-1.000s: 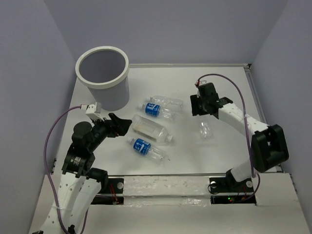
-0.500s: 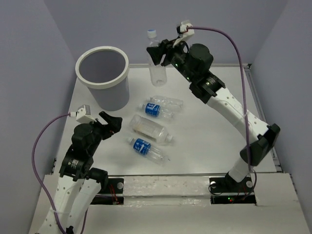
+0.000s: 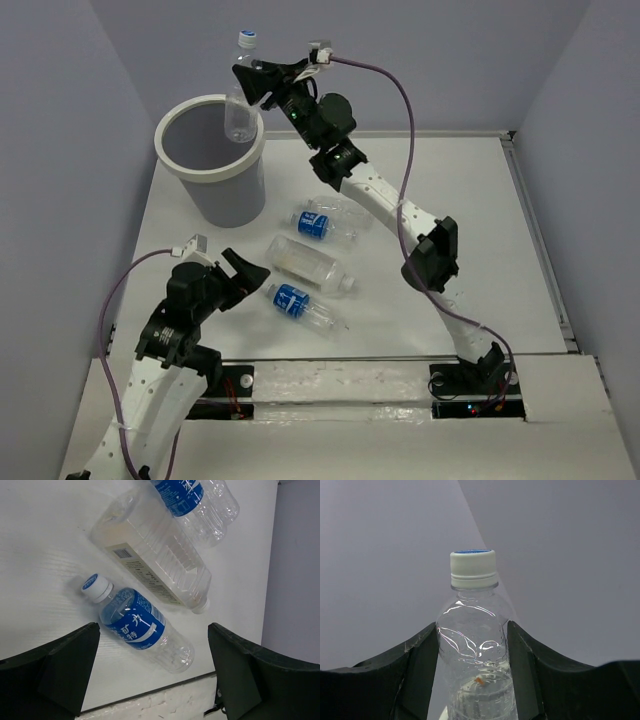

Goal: Put the plastic bottles in the bin

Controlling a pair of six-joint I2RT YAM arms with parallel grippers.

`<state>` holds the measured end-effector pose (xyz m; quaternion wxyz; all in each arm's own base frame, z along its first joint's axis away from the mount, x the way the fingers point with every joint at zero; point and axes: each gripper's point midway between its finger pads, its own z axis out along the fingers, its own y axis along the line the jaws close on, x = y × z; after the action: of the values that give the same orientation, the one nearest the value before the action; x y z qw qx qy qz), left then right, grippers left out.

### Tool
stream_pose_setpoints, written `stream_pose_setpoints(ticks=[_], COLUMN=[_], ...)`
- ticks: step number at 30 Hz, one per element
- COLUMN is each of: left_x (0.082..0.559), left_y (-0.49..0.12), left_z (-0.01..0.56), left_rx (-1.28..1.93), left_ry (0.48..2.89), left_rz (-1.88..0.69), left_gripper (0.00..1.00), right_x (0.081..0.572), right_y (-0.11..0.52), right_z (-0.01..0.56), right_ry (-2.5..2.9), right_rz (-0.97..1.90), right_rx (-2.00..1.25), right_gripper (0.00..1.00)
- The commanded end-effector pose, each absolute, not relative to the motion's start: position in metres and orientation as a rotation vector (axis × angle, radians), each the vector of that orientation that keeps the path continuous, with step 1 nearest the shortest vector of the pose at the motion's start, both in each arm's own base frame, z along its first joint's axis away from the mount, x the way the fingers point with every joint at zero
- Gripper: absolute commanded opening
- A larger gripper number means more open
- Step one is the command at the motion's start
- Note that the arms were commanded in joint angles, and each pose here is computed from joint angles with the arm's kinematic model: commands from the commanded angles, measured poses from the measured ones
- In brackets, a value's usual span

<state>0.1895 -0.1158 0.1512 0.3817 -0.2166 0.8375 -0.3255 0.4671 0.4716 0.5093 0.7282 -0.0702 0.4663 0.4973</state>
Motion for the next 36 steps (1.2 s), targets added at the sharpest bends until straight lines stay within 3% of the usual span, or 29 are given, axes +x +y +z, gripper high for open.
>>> stream_pose_setpoints(ticks=[1, 5, 7, 9, 11, 12, 19, 25, 26, 28, 36], left_x=[0.179, 0.173, 0.171, 0.169, 0.166, 0.166, 0.159, 0.165, 0.165, 0.167, 0.171], left_y=[-0.124, -0.129, -0.132, -0.133, -0.136, -0.138, -0.144, -0.14, -0.14, -0.14, -0.144], left_z=[0.144, 0.135, 0.132, 0.127, 0.121, 0.12, 0.09, 0.088, 0.09, 0.095, 0.094], left_rx=[-0.539, -0.507, -0.488, -0.477, -0.472, -0.468, -0.557, -0.654, -0.656, -0.664, -0.78], left_ry=[2.193, 2.263, 2.293, 2.331, 2.373, 2.384, 2.484, 2.444, 2.435, 2.414, 2.389], left_rz=[-0.881, -0.871, -0.874, -0.861, -0.856, -0.873, -0.889, -0.871, -0.874, -0.871, -0.833], left_gripper=[0.99, 0.99, 0.99, 0.99, 0.99, 0.99, 0.99, 0.99, 0.99, 0.99, 0.99], right_x=[0.435, 0.455, 0.466, 0.466, 0.464, 0.464, 0.432, 0.395, 0.392, 0.37, 0.303], right_y=[0.467, 0.483, 0.492, 0.5, 0.503, 0.505, 0.484, 0.444, 0.443, 0.422, 0.355], right_z=[0.561, 0.52, 0.497, 0.488, 0.488, 0.484, 0.49, 0.477, 0.444, 0.446, 0.329], right_ry=[0.77, 0.843, 0.905, 0.934, 0.964, 0.977, 1.033, 1.069, 1.14, 1.169, 1.479], right_rz=[1.199, 1.136, 1.105, 1.097, 1.091, 1.086, 1.01, 0.942, 0.925, 0.919, 0.87], right_rx=[-0.068, -0.054, -0.068, -0.115, -0.148, -0.167, -0.309, -0.371, -0.409, -0.438, -0.534], right_gripper=[0.42, 0.44, 0.56, 0.79, 0.92, 0.94, 0.96, 0.91, 0.89, 0.88, 0.88])
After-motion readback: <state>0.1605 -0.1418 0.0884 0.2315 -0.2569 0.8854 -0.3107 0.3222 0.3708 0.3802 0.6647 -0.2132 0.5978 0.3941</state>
